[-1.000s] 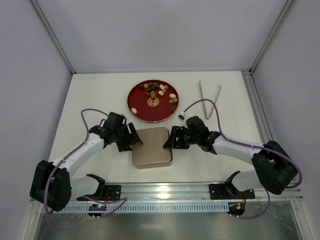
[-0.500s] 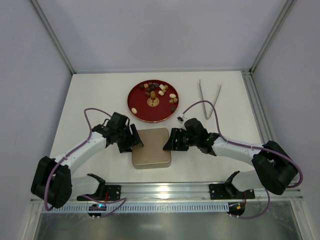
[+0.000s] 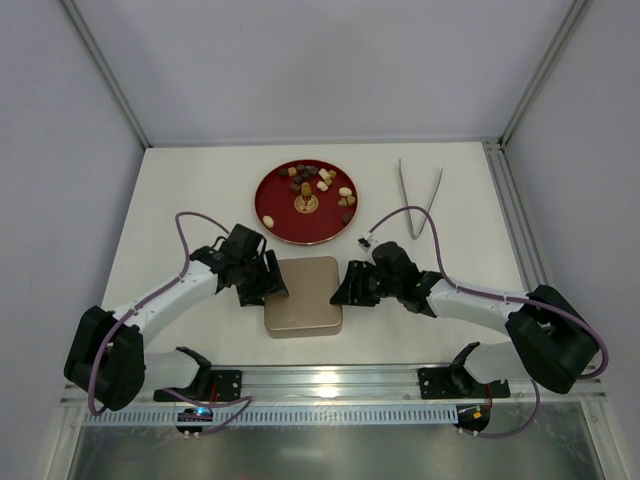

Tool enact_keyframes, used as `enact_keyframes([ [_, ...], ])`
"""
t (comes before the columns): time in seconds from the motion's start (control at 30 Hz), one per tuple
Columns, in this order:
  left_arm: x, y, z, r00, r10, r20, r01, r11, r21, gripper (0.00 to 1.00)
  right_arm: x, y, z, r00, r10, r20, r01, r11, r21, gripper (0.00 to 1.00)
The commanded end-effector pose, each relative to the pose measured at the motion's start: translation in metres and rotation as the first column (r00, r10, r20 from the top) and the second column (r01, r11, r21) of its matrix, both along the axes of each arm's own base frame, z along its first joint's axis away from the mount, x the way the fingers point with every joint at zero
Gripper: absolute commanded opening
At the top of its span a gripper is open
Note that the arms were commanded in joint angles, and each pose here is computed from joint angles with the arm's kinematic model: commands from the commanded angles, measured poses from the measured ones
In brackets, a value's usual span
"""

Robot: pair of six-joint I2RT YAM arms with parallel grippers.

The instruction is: Pack the chocolate

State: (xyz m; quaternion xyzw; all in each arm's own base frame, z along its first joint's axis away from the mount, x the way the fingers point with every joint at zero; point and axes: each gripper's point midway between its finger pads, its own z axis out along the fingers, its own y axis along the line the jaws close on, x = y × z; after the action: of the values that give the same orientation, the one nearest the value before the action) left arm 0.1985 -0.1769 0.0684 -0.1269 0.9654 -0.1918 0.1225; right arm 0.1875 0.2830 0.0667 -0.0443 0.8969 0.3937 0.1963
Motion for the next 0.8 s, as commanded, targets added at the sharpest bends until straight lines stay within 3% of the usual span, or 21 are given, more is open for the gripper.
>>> enact_keyframes([
  [0.0,0.000,0.009,-0.005,1.000,-0.004,0.003,0.004,0.998,0.061,0.68,0.002,-0.002,0.000,0.999,-0.015,0.028,0.015,1.000,-0.001,0.43],
  [0.37,-0.015,0.018,-0.029,0.998,0.025,-0.058,-0.019,0.996,0.092,0.68,-0.005,-0.013,-0.020,1.000,-0.027,0.011,0.027,0.999,-0.046,0.35],
  [0.77,-0.028,0.023,-0.048,0.994,0.037,-0.102,-0.027,0.994,0.103,0.66,-0.005,-0.021,-0.029,0.999,-0.039,0.008,0.039,0.995,-0.092,0.34],
])
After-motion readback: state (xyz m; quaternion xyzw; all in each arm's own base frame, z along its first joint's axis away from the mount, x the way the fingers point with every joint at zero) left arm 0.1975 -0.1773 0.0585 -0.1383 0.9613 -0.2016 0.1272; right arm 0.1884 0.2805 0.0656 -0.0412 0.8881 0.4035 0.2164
